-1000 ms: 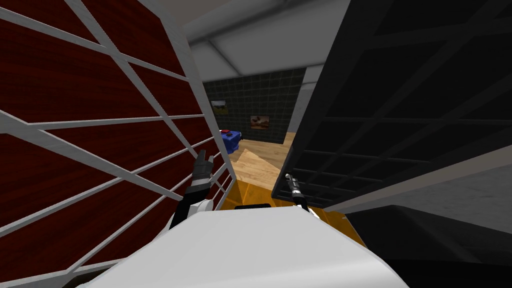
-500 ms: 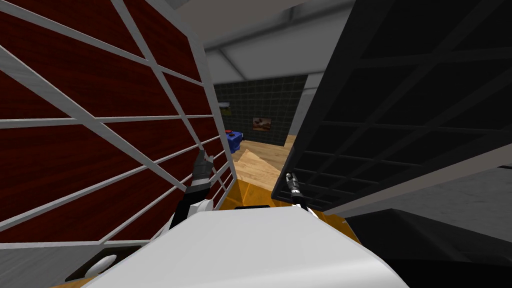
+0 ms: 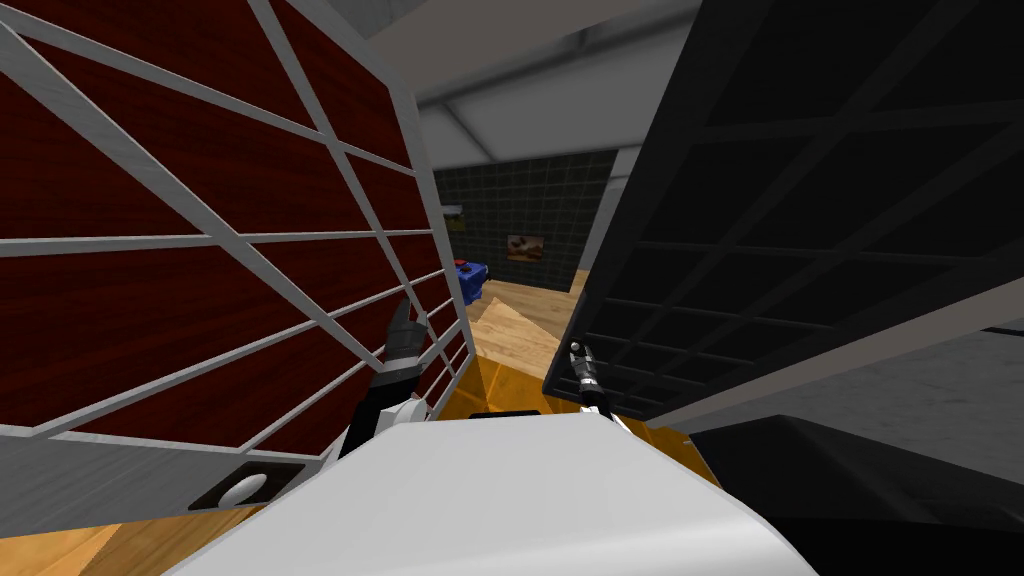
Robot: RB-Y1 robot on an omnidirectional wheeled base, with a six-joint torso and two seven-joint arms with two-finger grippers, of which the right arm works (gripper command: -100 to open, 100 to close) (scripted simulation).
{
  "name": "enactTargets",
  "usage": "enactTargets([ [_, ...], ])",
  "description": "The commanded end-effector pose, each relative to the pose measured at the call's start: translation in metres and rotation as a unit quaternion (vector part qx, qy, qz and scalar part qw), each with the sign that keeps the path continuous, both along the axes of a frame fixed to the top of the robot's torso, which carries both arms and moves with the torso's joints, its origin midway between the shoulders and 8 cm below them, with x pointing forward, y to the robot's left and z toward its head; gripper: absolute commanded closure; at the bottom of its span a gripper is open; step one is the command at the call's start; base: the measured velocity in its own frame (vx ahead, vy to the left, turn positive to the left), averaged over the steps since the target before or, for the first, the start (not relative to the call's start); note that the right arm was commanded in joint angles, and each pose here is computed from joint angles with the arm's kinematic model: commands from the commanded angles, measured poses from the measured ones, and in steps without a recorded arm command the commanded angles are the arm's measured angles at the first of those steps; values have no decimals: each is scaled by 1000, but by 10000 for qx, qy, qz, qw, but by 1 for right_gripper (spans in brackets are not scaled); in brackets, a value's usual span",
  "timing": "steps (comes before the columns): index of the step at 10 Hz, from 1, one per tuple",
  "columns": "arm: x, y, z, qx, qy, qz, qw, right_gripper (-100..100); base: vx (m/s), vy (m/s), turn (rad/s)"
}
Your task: Pull the door open
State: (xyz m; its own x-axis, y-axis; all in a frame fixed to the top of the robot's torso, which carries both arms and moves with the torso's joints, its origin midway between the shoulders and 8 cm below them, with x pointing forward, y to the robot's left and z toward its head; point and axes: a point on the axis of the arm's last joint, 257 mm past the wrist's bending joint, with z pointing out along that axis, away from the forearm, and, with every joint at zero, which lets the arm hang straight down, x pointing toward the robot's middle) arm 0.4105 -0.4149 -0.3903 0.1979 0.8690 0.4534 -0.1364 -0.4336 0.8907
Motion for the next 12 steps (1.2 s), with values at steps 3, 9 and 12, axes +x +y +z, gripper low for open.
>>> enactTargets([
  [3,3,4,0,672,-176,-53,9976,-100,-54,-10,34],
  [9,7,11,-1,1715,-455,-146,9840,-100,-53,-12,37],
  [12,8,13,-1,2067,-550,-165,9767,-100,-50,-8,27],
])
